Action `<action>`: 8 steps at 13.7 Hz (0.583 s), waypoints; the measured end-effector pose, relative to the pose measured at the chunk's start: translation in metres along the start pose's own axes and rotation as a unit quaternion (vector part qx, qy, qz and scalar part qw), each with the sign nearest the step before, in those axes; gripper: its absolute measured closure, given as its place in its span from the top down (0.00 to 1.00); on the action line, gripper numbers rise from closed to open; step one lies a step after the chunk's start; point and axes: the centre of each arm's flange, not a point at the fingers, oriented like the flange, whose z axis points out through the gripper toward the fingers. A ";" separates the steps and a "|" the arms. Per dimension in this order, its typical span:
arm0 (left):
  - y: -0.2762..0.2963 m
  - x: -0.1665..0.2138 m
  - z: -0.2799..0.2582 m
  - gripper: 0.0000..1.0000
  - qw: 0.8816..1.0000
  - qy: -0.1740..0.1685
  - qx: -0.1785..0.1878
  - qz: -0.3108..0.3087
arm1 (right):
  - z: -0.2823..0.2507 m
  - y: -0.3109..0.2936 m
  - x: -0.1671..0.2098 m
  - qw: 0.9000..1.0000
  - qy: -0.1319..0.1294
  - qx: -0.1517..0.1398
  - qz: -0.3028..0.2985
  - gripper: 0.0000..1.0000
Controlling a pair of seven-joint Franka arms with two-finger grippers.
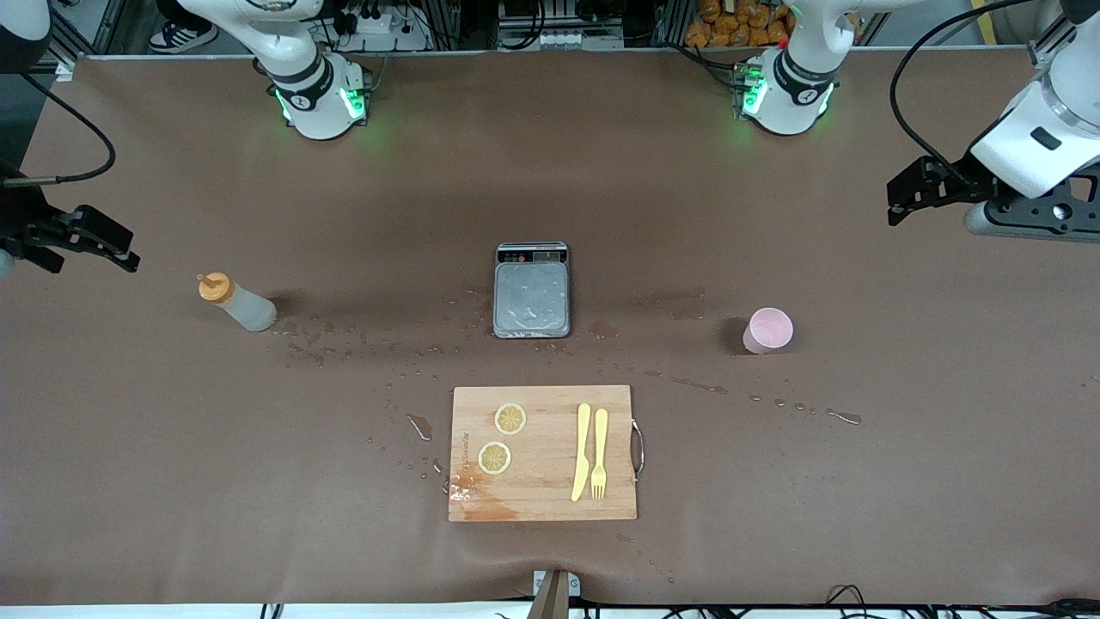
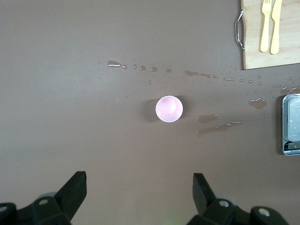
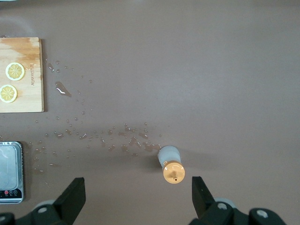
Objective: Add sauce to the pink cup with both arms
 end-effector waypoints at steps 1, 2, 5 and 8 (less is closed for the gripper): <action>0.000 0.000 0.000 1.00 1.000 0.000 0.000 0.000 | 0.000 0.000 0.000 1.000 0.000 0.000 0.000 1.00; 0.000 0.000 0.000 1.00 1.000 -0.001 0.000 0.000 | 0.000 0.000 0.000 1.000 0.000 0.000 0.000 1.00; 0.001 0.000 0.000 1.00 1.000 -0.001 -0.001 0.001 | 0.000 0.000 0.000 1.000 0.000 0.000 0.000 1.00; 0.002 0.000 0.000 1.00 1.000 -0.001 -0.005 0.001 | 0.000 0.001 0.000 1.000 -0.001 0.000 0.001 1.00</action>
